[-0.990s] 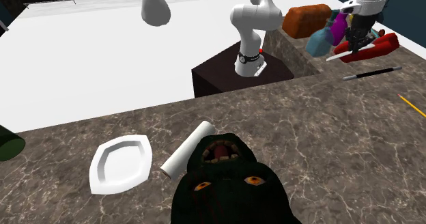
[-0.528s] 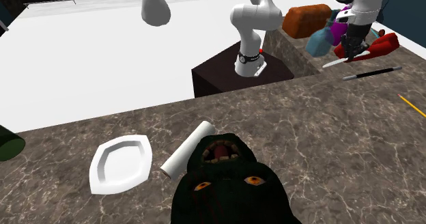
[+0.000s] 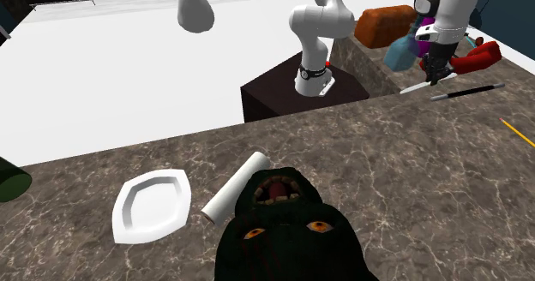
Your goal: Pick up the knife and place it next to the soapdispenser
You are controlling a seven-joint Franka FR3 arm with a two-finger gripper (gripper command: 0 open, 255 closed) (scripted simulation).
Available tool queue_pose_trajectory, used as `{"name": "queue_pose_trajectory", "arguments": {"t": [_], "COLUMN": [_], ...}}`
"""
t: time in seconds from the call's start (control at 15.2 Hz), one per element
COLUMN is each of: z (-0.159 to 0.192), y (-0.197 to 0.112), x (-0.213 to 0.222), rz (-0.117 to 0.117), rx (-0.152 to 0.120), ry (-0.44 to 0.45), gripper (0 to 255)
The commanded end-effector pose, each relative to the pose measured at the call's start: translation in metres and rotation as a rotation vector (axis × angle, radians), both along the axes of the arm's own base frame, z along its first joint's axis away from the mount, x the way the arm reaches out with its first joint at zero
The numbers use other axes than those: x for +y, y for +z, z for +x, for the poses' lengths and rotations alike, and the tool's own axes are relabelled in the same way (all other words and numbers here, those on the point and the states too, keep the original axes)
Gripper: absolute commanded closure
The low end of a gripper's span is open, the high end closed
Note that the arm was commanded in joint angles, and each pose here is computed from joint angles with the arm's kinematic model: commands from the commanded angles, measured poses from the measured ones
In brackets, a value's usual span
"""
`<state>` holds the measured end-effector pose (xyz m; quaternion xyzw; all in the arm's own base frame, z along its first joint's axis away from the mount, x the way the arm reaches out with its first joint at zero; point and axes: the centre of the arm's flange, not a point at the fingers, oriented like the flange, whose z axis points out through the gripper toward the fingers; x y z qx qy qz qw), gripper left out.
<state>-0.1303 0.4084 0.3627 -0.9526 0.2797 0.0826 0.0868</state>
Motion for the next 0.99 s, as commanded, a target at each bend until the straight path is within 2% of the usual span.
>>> {"name": "queue_pose_trajectory", "arguments": {"t": [0.0,0.53,0.59,0.92], "z": [0.0002,0.0002,0.0003,0.0002], "y": [-0.0111,-0.0181,-0.0181,-0.0181], "x": [-0.0002,-0.0002,-0.0003,-0.0002], "rz": [0.000,0.000,0.000,0.000], "rx": [0.000,0.000,0.000,0.000], "ry": [0.000,0.000,0.000,0.000], "gripper": [255,255,0,0]}}
